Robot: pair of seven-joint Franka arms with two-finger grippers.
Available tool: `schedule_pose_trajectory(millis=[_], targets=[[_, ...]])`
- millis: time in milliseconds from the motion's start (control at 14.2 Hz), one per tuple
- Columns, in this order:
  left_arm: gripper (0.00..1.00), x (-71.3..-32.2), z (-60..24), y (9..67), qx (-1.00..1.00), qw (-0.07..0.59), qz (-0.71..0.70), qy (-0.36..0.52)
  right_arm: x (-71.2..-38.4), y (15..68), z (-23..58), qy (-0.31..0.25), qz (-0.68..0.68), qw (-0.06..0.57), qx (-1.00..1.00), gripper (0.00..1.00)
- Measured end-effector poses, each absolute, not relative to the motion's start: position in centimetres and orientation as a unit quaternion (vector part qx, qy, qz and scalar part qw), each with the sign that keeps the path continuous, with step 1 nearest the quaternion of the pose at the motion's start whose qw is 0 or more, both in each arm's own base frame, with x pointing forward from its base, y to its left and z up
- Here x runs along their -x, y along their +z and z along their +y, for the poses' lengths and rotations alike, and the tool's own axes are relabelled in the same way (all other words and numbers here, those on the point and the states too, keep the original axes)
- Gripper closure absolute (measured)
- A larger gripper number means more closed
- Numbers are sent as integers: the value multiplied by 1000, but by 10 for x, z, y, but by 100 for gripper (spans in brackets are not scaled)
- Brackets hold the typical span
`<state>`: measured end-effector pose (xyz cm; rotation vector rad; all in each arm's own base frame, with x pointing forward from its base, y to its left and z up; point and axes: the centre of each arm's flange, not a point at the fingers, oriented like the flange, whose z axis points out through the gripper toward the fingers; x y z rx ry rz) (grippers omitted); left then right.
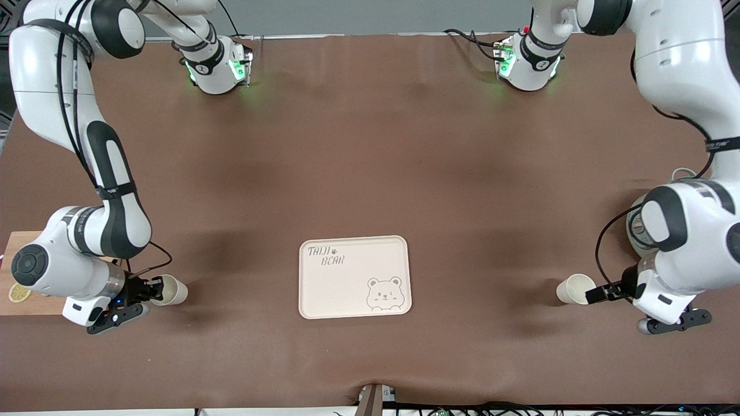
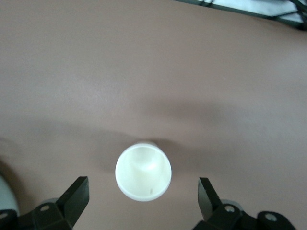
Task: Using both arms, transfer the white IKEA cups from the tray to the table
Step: 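Lower the cup beside the pot and open the left gripper, then open the right gripper on its cup while the left gripper withdraws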
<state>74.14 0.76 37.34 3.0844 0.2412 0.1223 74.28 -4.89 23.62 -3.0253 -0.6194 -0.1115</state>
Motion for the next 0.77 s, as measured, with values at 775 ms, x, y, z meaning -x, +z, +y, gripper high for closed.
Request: schedule_pose_trajectory(millis=[775], targets=[[0,-675,-1,531,-999,21,38,16,-744,222,-49,-41,-202,24,978,73]])
